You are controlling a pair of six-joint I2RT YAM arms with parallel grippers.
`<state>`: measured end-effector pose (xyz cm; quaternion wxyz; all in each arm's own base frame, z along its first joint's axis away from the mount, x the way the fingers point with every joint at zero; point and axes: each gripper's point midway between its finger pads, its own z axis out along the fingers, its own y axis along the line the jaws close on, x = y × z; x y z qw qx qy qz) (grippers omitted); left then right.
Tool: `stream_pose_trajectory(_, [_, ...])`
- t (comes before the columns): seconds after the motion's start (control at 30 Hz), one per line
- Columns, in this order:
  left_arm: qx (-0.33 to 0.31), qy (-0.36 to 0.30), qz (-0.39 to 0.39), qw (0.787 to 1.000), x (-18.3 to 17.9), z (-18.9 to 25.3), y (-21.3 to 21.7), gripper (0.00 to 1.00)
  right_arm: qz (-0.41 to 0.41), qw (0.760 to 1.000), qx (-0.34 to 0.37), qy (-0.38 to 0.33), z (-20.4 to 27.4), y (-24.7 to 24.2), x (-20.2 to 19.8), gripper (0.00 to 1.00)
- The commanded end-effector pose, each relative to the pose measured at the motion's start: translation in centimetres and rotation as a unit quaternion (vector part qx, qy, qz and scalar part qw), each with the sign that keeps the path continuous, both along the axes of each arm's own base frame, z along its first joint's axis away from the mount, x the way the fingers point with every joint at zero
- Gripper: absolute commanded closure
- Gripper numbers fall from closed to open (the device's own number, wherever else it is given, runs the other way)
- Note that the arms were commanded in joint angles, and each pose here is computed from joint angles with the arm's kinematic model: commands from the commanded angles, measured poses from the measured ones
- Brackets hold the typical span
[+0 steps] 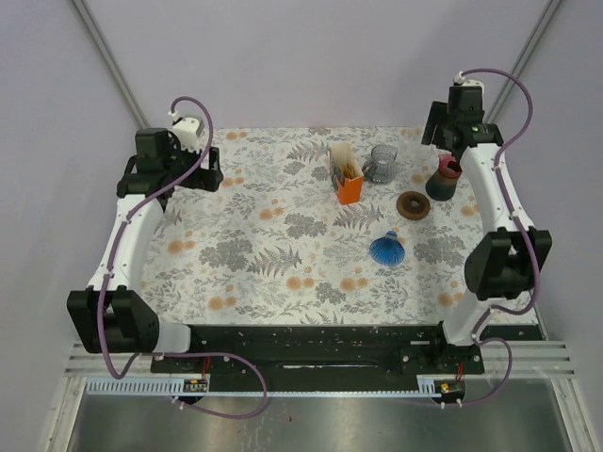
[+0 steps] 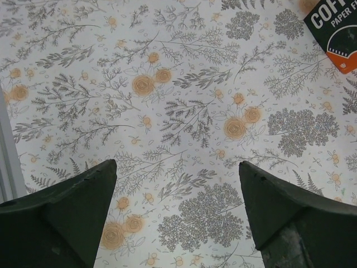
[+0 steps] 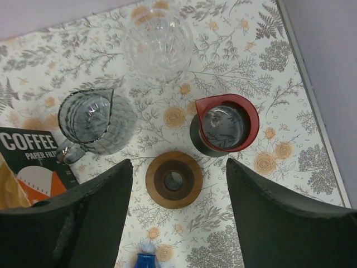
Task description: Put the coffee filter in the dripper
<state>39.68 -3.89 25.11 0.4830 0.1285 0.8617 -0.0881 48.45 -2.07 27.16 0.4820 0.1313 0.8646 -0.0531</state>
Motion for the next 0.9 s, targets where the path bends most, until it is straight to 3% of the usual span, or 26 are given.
stream_pose_trajectory(0.0, [0.015, 0.017, 0.0, 1.0, -0.6, 0.9, 0.4, 0.05, 0.008, 0.999, -0.015, 0.043, -0.1, -0.6, 0.6, 0.27])
stream_pose_trajectory(0.17, [0.027, 0.036, 0.007, 0.999, -0.2, 0.2, 0.9, 0.05, 0.127, 0.987, 0.075, 0.07, -2.0, 4.8, 4.4, 0.38])
stream_pose_trajectory(0.33, [0.035, 0.047, 0.017, 0.998, 0.3, -0.2, 1.3, 0.06, 0.134, 0.975, 0.137, 0.11, -5.6, 6.9, 7.3, 0.44])
stream_pose_trajectory(0.43, [0.037, 0.048, 0.019, 0.998, 0.5, -0.2, 1.4, 0.06, 0.106, 0.977, 0.129, 0.133, -7.9, 6.9, 8.6, 0.35])
stream_pose_trajectory(0.87, [0.034, 0.055, 0.023, 0.998, 0.4, -0.8, 1.5, 0.06, 0.085, 0.979, 0.091, 0.162, -15.0, 9.5, 10.9, 0.36])
